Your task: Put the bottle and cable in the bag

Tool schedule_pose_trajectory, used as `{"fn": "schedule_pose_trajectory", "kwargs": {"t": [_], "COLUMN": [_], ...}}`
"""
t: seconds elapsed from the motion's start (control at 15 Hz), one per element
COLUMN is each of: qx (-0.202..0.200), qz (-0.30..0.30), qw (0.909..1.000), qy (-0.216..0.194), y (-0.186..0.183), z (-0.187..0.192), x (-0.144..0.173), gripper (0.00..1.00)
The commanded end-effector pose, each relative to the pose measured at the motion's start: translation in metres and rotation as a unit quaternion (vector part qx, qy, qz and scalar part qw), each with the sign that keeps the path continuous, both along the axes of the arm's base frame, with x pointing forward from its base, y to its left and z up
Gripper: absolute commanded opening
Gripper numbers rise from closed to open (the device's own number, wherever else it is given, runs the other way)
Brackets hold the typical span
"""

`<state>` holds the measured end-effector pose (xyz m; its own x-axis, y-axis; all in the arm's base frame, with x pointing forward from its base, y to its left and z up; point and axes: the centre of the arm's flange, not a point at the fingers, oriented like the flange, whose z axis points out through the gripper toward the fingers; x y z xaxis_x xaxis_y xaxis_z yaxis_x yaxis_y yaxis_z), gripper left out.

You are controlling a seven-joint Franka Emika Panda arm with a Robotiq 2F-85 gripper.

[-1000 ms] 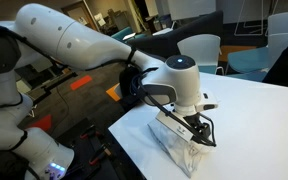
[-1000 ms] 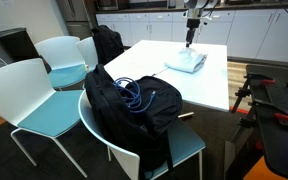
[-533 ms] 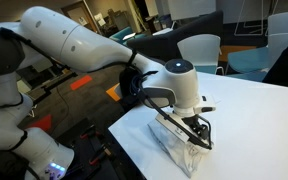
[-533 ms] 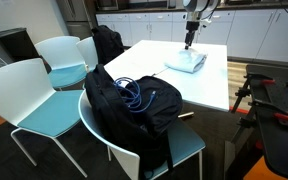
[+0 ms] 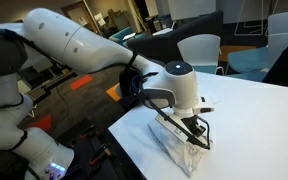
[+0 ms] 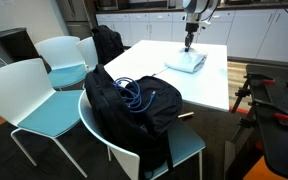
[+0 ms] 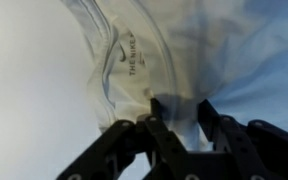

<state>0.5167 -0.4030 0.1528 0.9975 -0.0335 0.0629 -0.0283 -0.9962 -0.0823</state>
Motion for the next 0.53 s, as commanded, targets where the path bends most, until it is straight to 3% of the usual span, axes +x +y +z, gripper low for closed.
{"fn": "schedule_pose_trajectory", "kwargs": {"t": [0.0, 0.13, 0.47], "qx": [-0.009, -0.015, -0.040], "qz": [-0.014, -0.014, 0.016], "qw": [0.9999, 0.9998, 0.9990], "qy": [-0.005, -0.004, -0.013], "y": [0.009, 0.012, 0.032], "z": [0.006, 0.012, 0.044], "x": [-0.007, -0.010, -0.015], "gripper": [0.12, 0.00, 0.02]}}
